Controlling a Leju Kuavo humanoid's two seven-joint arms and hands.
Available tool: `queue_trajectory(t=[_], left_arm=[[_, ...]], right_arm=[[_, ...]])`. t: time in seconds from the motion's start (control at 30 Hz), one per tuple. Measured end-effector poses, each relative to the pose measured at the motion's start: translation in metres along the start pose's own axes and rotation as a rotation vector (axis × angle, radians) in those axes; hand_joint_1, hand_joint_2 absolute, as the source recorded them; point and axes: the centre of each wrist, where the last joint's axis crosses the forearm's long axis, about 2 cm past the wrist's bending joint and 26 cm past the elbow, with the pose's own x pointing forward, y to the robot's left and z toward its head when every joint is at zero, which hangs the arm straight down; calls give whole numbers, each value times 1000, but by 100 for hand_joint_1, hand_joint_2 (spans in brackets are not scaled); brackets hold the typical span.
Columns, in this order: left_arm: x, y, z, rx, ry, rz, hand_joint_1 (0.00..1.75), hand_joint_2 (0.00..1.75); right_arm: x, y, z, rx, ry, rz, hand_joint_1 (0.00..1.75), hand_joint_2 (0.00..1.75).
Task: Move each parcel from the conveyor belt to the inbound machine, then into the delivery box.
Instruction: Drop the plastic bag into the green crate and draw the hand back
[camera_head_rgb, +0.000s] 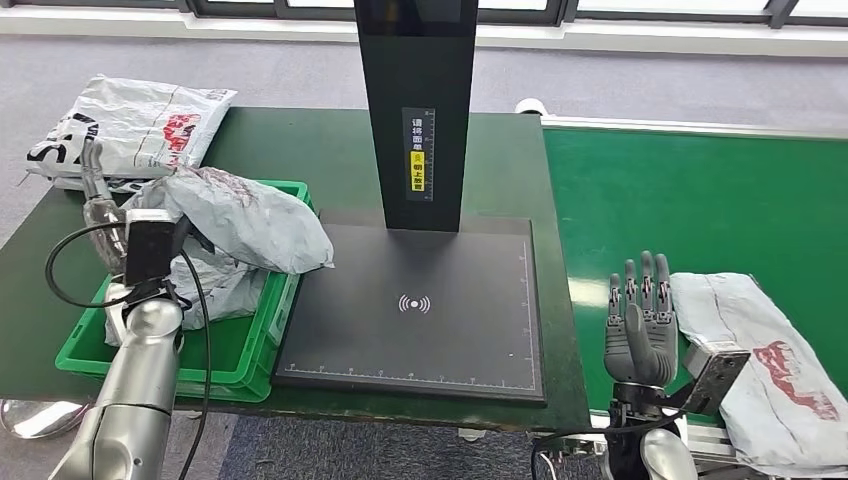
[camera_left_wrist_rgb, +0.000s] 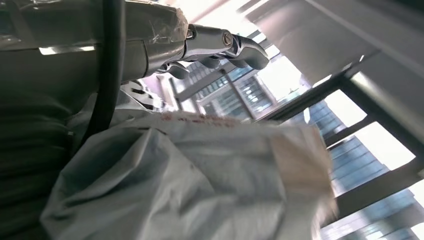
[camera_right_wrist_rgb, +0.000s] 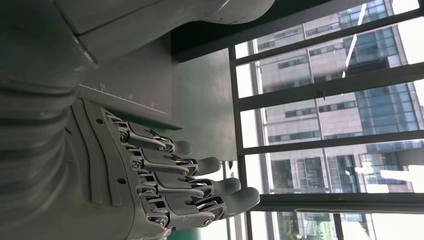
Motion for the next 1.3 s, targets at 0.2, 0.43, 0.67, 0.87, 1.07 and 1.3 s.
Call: queue_trajectory(t=[0.2, 0.43, 0.67, 0.87, 1.07, 1.3], left_arm=[[20, 9, 6, 136, -58, 129, 0, 0], [31, 13, 11, 172, -88, 169, 0, 0], [36, 12, 8, 79, -31, 126, 0, 175], [17, 0, -7, -217, 107, -181, 0, 175], [-28, 5, -27, -267, 198, -388, 0, 175], [-51, 15, -34, -303, 274, -472, 0, 175]], right_arm=[[-3, -1, 2, -1, 11, 2, 0, 175], [-4, -1, 3, -2, 16, 4, 0, 175], [-5, -1, 3, -1, 32, 9, 0, 175], [-6, -2, 1, 22, 64, 20, 0, 175], [-13, -1, -11, 58, 88, 12, 0, 175], [-18, 1, -19, 70, 99, 11, 0, 175]])
